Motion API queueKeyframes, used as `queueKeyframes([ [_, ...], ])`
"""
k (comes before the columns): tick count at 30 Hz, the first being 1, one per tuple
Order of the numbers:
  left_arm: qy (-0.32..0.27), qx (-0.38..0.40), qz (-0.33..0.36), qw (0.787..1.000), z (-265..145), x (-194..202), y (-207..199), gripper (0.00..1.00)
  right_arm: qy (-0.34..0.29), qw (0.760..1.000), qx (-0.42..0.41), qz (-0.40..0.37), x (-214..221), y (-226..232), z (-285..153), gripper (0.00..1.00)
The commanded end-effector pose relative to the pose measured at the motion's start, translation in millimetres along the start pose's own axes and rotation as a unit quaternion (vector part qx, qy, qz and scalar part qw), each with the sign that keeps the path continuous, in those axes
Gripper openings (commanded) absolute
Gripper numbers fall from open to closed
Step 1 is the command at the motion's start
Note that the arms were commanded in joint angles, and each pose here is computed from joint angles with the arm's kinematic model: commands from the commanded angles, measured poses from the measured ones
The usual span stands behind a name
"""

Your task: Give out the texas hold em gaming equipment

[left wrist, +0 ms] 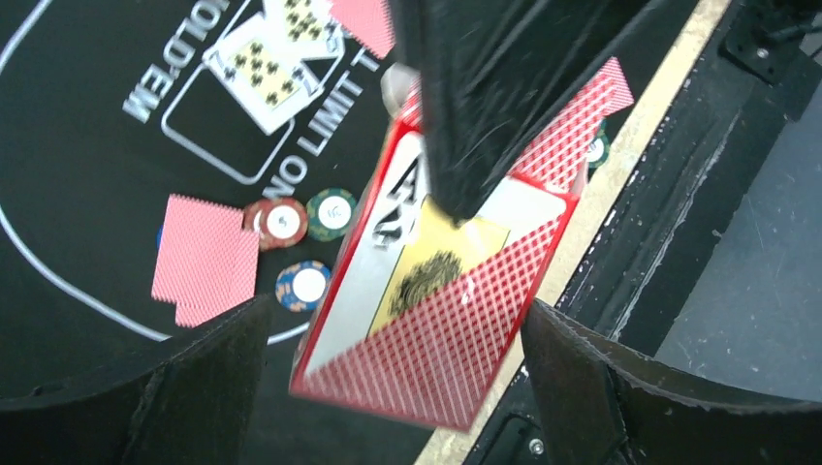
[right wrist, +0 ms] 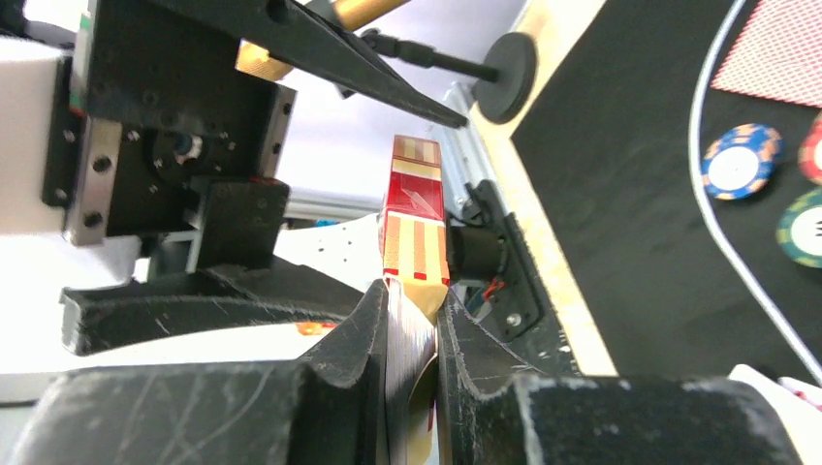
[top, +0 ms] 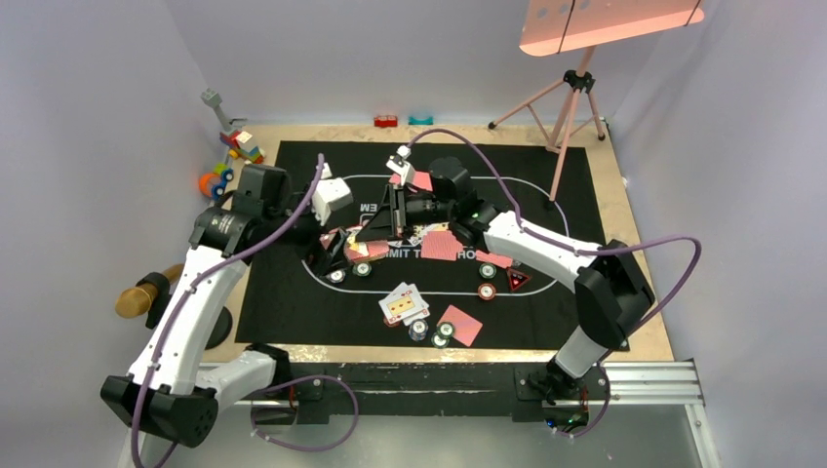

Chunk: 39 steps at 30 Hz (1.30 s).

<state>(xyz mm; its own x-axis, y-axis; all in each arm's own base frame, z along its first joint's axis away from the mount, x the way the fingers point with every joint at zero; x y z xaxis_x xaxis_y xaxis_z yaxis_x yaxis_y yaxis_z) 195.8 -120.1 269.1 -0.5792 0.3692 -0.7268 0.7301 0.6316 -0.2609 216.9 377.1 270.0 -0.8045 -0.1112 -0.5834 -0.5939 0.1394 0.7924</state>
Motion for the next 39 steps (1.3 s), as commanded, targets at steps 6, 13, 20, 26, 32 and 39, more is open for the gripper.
queueKeyframes([
  [6, -0.027, -0.125, -0.128, 0.983, -24, -19, 53, 0.99, 0.131, 0.989, 0.069, -0.009, 49, -76, 21, 0.0],
  [13, -0.055, -0.201, -0.203, 0.957, -42, -12, 79, 1.0, 0.201, 0.973, 0.106, -0.041, 89, -117, 53, 0.0],
  [20, -0.078, -0.228, -0.22, 0.945, -44, -5, 81, 1.0, 0.219, 0.965, 0.121, -0.074, 104, -124, 76, 0.0],
  [26, -0.048, -0.215, -0.239, 0.946, -27, 12, 86, 0.94, 0.231, 0.959, 0.148, -0.077, 113, -135, 76, 0.0],
  [32, -0.065, -0.237, -0.234, 0.941, -16, 19, 101, 0.88, 0.234, 0.947, 0.196, -0.098, 115, -141, 62, 0.34],
  [39, -0.068, -0.248, -0.222, 0.941, -1, 28, 117, 1.0, 0.207, 0.941, 0.236, -0.128, 98, -129, 46, 0.57],
])
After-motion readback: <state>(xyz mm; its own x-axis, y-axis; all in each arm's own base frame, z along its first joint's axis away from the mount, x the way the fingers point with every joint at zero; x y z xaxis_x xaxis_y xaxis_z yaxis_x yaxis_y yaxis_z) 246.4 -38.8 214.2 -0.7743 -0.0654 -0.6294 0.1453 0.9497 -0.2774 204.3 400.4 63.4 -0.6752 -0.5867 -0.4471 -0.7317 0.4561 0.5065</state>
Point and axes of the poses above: each gripper's point midway between its finger pads, its own z axis out along the fingers, its own y axis along the line the jaws close on, x = y × z, the point moved 4 cm from there along -z, back along the fingers, and after that the axes turned 14 degrees about -z, right-handed, at the moved point
